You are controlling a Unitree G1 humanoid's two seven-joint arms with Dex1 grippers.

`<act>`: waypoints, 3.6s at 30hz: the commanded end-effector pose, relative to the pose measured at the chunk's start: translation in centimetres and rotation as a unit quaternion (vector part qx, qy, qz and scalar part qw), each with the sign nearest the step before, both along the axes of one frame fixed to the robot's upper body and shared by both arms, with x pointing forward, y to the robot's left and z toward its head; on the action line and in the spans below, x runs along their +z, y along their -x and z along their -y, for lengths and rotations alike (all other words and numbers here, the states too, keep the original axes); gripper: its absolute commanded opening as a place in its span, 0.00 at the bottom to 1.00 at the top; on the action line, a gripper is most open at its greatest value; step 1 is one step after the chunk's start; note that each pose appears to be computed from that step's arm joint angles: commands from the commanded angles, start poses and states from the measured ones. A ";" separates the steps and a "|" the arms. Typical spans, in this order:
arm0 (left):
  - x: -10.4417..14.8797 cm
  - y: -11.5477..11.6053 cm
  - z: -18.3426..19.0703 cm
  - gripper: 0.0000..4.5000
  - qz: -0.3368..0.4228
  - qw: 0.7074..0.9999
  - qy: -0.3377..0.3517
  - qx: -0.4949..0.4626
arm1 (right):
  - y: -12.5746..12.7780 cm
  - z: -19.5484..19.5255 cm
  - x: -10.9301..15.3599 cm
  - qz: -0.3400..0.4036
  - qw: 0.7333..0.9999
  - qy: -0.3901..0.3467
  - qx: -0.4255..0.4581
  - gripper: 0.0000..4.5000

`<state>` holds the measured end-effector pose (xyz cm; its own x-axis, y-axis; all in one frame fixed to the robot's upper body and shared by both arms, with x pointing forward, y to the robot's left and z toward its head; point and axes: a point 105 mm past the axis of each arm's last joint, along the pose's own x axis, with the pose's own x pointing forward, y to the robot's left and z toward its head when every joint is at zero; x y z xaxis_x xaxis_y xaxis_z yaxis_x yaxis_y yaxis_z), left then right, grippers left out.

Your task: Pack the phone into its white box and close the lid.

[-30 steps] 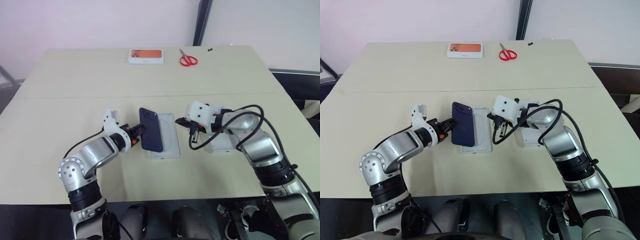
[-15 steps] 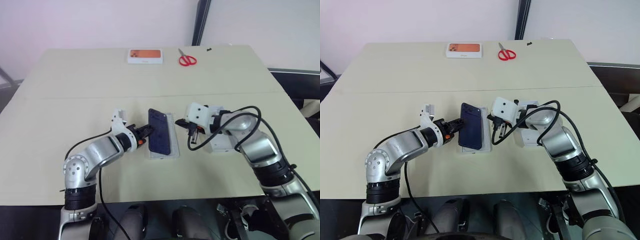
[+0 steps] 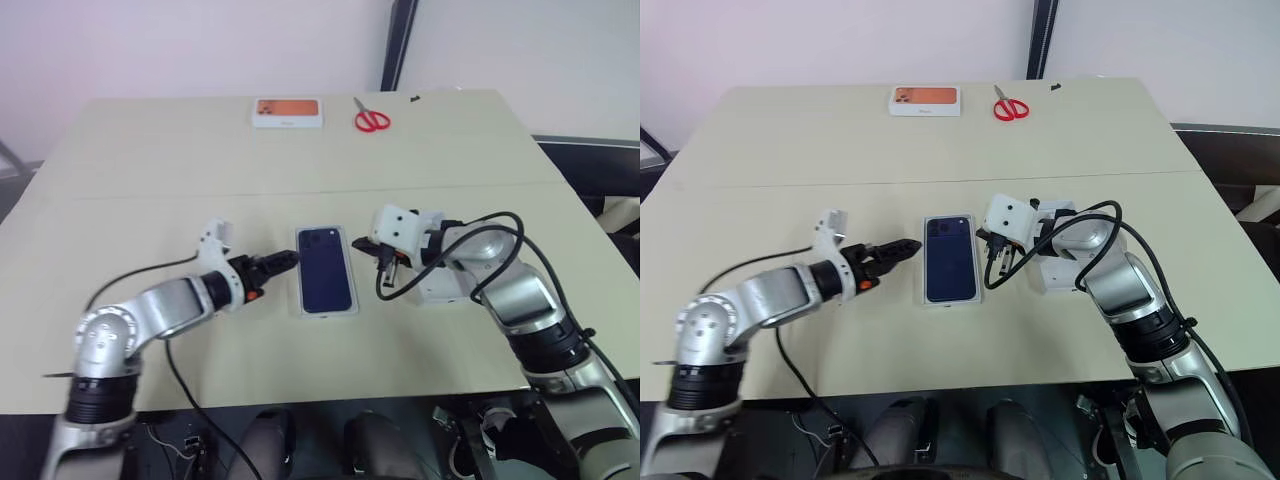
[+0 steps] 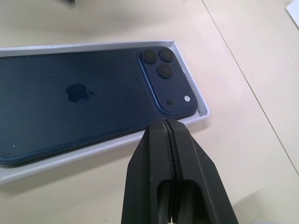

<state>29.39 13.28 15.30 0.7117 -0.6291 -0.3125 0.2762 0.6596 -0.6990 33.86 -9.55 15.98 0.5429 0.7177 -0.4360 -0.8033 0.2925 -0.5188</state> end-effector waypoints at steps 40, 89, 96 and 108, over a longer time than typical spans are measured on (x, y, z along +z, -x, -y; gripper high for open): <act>-4.3 -1.8 9.3 0.11 0.269 0.785 -0.341 -0.442 | 2.4 0.8 -2.7 0.019 0.986 0.156 0.054 0.00; -3.4 -1.9 9.9 0.10 0.298 0.773 -0.328 -0.454 | 5.2 7.5 0.8 -0.052 0.988 0.143 -0.024 0.41; 0.4 -3.8 6.8 0.10 0.364 0.799 -0.294 -0.377 | 3.0 9.8 0.9 -0.120 0.970 0.037 -0.207 0.87; 0.3 -1.3 3.1 0.10 0.416 0.765 -0.269 -0.411 | 1.1 9.3 -0.8 -0.249 0.889 -0.060 -0.380 0.87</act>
